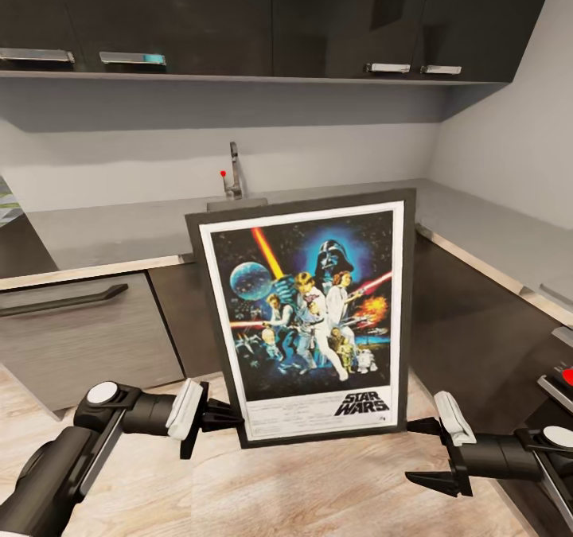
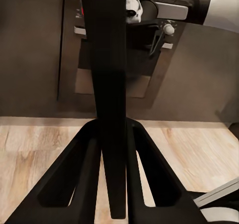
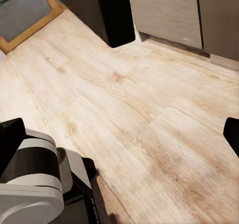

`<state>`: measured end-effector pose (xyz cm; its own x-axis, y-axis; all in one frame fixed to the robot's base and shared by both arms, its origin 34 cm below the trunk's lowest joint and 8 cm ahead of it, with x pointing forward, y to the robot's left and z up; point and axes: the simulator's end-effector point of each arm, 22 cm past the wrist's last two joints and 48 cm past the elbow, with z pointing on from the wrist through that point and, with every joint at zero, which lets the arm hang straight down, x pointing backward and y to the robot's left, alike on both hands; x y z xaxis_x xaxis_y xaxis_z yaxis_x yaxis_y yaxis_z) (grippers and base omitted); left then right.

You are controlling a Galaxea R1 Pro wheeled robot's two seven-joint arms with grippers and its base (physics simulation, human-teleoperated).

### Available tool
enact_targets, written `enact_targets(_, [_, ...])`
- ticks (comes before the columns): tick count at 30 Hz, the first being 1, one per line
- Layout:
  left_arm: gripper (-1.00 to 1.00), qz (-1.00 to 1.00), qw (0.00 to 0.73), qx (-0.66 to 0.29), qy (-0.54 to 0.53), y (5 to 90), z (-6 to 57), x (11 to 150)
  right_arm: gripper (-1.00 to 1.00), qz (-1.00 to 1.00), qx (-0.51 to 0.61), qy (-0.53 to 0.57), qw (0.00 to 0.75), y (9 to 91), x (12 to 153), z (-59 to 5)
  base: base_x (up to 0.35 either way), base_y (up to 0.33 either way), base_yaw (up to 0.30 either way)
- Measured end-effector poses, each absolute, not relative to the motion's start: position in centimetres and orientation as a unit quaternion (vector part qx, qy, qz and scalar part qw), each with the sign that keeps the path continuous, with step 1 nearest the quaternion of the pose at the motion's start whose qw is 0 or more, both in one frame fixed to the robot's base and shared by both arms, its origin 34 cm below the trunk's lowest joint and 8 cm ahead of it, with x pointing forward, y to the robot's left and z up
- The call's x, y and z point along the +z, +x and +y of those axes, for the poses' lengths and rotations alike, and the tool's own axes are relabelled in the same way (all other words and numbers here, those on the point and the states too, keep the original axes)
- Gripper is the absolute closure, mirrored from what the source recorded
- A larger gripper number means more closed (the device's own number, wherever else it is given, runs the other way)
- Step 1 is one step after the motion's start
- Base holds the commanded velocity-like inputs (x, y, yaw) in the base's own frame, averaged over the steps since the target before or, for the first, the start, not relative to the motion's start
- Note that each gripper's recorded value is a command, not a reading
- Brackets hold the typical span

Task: Pick up the poster from the kitchen countertop and hang it on one of the wall nails in the kitchen.

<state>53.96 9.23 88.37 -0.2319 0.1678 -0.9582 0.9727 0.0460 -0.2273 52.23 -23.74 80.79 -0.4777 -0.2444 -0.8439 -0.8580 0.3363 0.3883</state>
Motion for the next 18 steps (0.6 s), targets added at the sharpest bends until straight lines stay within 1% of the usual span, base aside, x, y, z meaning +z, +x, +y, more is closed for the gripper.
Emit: enact_targets(18, [1.0,0.605,0.402,-0.5,0.472,54.17,9.52,88.38,-1.0,0.737,0.44,-0.372,0.355,52.78,81.15,-23.41,0.0,0.0,0.0])
